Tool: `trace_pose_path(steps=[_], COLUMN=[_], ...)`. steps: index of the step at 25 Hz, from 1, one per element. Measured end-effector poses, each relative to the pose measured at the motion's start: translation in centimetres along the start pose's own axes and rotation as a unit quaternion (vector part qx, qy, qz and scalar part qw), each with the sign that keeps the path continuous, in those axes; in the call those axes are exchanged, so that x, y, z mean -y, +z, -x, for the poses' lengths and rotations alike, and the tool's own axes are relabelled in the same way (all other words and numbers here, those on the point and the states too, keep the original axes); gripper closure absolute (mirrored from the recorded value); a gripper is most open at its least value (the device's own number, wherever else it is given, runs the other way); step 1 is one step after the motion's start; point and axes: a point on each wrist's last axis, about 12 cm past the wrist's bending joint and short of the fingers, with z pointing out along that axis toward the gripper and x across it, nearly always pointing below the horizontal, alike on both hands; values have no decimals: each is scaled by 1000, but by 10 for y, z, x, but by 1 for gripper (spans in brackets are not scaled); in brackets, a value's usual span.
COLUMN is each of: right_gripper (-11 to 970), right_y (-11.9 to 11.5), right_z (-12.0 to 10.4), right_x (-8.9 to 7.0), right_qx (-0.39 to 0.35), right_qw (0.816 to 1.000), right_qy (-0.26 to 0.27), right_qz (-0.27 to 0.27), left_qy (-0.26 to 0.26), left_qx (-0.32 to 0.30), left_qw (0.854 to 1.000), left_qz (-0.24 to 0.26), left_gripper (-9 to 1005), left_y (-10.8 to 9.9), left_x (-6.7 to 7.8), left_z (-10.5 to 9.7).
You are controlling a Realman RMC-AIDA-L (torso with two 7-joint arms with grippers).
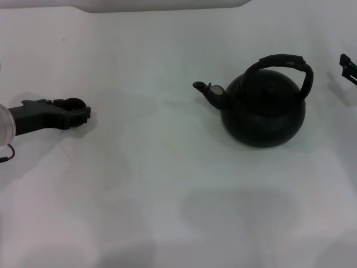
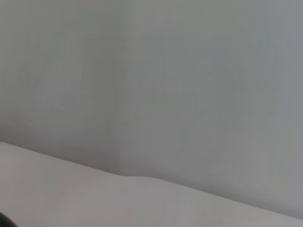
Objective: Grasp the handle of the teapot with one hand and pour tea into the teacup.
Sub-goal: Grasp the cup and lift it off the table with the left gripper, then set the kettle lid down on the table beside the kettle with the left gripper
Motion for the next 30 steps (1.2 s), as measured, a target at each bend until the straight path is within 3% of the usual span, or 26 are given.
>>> trace_pose_path(steps=[11, 18, 23, 30], right_gripper=[160, 161, 160, 161], right_y=[1, 0, 0, 0], right_z=[1, 0, -2, 0], right_x=[0, 1, 0, 0], right_qx=[2, 1, -1, 3], right_qw=[1000, 1000, 1000, 1000], right_qy=[2, 2, 1, -2], right_qz=[-1, -2, -1, 1], left_qy=[9, 79, 128, 144], left_qx=[7, 33, 86, 172], left_qw=[1000, 996, 986, 964], left_qz=[-1, -15, -60, -140], left_gripper=[303, 302, 302, 302], left_y=[-1, -8, -16, -23], left_x=[1, 7, 2, -9], left_z=[5, 24, 39, 48])
